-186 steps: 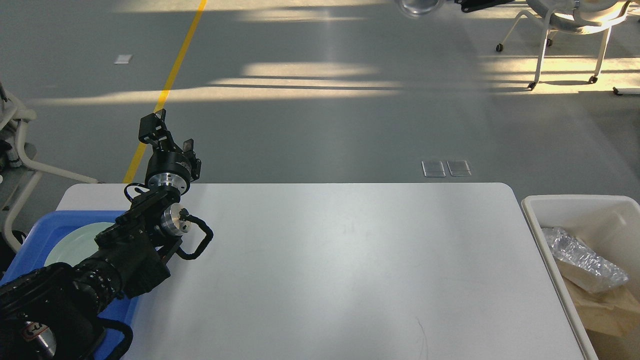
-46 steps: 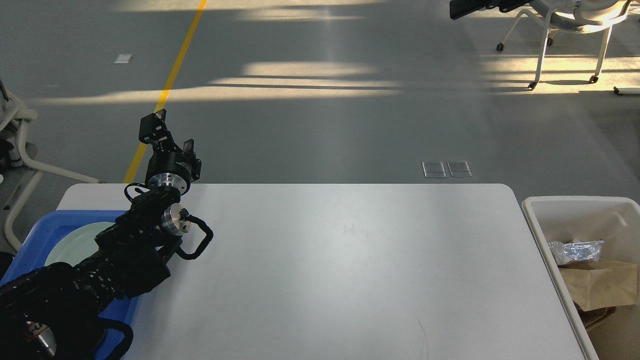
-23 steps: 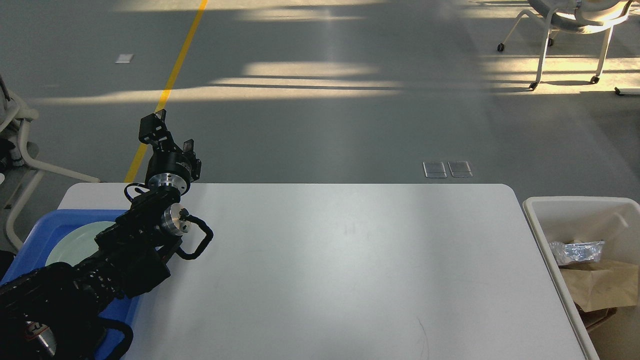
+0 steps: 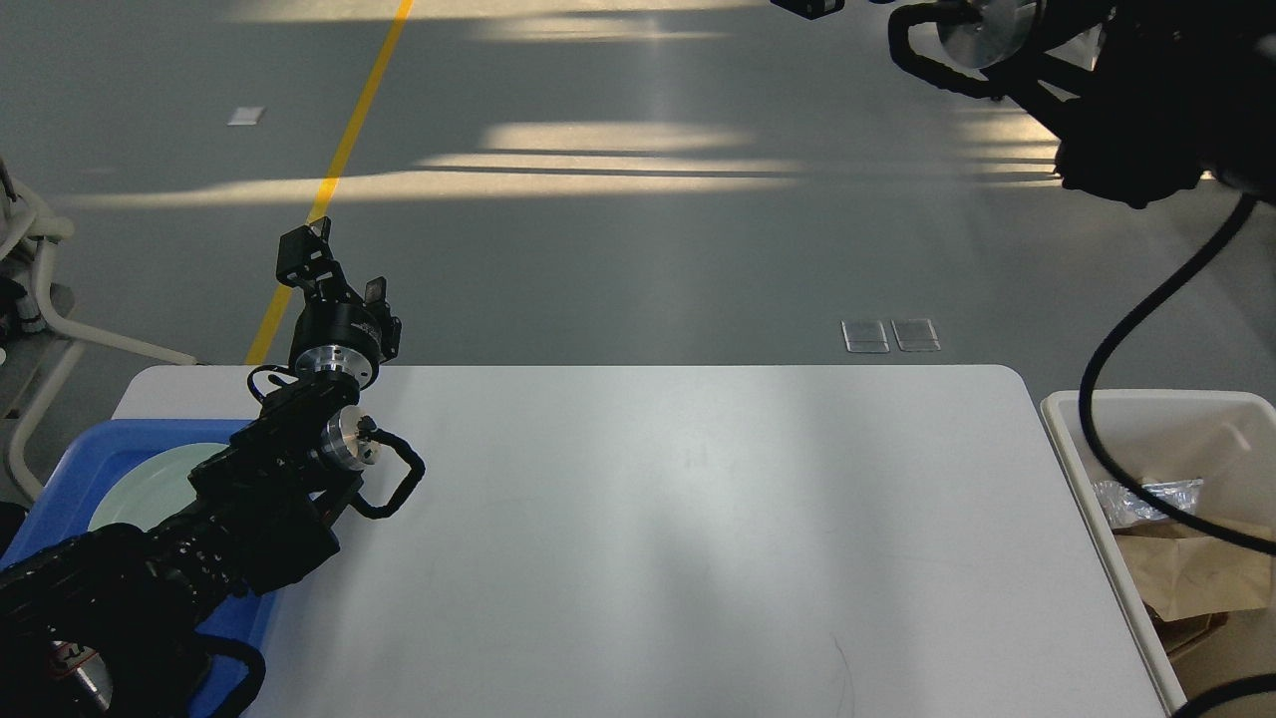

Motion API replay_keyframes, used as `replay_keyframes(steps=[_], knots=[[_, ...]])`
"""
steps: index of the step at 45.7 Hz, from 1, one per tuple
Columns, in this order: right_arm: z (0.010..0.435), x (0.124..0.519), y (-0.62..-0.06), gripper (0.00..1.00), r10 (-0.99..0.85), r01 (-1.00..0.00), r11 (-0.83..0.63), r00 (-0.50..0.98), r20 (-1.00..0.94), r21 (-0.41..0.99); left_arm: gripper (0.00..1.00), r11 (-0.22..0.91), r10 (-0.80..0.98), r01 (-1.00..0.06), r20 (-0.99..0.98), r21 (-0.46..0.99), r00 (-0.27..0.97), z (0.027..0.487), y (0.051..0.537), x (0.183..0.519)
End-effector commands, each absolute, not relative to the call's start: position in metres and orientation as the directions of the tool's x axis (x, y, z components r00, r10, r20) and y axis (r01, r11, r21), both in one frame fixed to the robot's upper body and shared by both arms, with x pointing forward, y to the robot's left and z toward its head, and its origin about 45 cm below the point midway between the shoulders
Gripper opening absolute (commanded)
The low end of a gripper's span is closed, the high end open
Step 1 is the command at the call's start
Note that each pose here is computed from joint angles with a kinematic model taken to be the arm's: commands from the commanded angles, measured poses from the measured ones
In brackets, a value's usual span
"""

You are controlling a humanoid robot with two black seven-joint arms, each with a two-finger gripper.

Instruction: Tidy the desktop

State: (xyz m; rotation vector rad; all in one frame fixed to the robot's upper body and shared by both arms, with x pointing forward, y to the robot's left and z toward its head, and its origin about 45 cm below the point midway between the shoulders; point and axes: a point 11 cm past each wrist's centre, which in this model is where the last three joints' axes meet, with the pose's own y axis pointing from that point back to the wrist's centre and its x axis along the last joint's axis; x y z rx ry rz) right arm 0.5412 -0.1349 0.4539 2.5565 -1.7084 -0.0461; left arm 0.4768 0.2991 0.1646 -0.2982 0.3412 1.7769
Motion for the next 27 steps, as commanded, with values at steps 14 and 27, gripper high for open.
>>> replay_keyframes(steps=[14,27], knots=[[0.355,0.54,-0.138,1.0,-0.935,-0.917,-0.35,0.33,-0.129,0.194,0.96,-0.215,0.898,-0.974,-0.379,0.07,-0.225,0.165,0.299,0.477],[0.348,0.549,-0.151,1.0,-0.951,-0.952,-0.242,0.194,-0.242,0.186,0.96,-0.216,0.898,-0.974,-0.378,0.07,-0.227,0.165,0.299,0.477]])
